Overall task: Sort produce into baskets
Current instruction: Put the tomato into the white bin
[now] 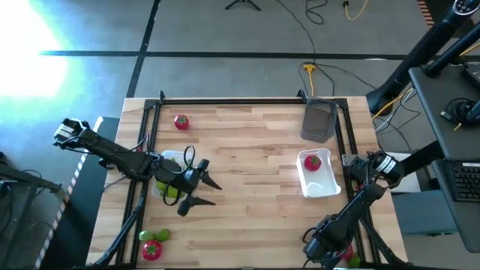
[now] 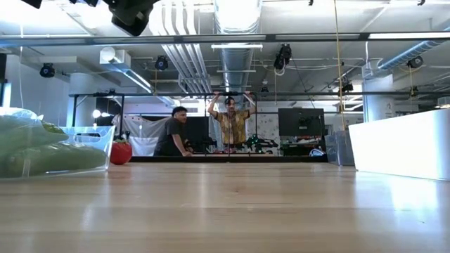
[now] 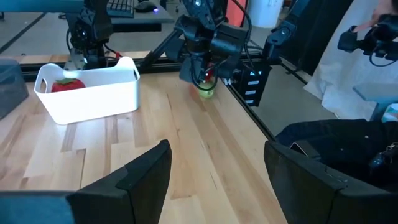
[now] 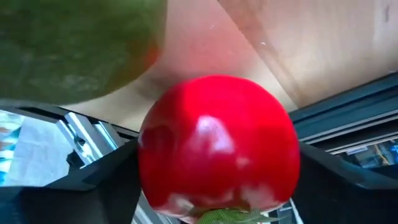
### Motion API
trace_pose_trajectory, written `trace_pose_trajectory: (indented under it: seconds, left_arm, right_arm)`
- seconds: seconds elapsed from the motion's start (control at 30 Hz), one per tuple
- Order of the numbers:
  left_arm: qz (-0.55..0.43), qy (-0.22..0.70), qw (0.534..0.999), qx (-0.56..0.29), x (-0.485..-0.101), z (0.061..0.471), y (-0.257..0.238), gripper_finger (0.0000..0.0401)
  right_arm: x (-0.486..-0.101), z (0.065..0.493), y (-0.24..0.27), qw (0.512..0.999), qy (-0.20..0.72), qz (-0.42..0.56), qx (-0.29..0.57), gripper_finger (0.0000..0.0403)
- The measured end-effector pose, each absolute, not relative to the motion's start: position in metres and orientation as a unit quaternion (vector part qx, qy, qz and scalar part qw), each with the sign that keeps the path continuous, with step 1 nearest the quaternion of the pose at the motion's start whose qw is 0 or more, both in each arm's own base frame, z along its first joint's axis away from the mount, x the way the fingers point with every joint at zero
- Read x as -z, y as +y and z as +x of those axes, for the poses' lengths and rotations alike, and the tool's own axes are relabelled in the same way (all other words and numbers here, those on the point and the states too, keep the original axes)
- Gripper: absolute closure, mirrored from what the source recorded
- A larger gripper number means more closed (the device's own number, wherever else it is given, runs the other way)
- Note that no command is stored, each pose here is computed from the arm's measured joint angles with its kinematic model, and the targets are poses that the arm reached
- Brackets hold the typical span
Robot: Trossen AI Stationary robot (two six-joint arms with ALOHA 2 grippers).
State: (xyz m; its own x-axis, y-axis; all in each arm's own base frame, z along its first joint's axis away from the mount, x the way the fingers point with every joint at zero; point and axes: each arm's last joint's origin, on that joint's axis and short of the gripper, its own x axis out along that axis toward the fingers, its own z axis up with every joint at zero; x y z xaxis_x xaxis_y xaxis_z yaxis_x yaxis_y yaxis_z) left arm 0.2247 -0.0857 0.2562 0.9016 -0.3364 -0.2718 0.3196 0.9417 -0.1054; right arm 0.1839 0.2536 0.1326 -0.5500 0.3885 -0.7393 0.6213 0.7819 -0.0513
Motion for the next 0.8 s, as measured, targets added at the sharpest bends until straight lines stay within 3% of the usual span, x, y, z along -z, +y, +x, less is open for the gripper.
trace_pose_trajectory:
  seconds: [0.13,0.3,0.5,0.63,0.8]
  left_arm:
    - [-0.03,0.145,0.975,0.168,-0.256,0.225,-0.086,0.0161]
    - [-0.042,0.144,0.975,0.164,-0.254,0.228,-0.087,0.0161]
    - [-0.056,0.155,0.971,0.172,-0.244,0.235,-0.097,0.0161]
    - [-0.063,0.162,0.967,0.187,-0.24,0.235,-0.106,0.0161]
    - [-0.076,0.168,0.961,0.205,-0.241,0.229,-0.116,0.0161]
  right_arm:
    - [-0.146,0.19,0.258,0.382,0.868,0.289,0.134,0.0112]
    - [-0.19,0.207,0.248,0.388,0.868,0.271,0.151,0.0107]
    - [-0.244,0.231,0.205,0.481,0.832,0.177,0.212,0.011]
    - [-0.251,0.25,0.165,0.54,0.797,0.158,0.219,0.011]
    - [-0.238,0.259,0.105,0.531,0.802,0.144,0.232,0.011]
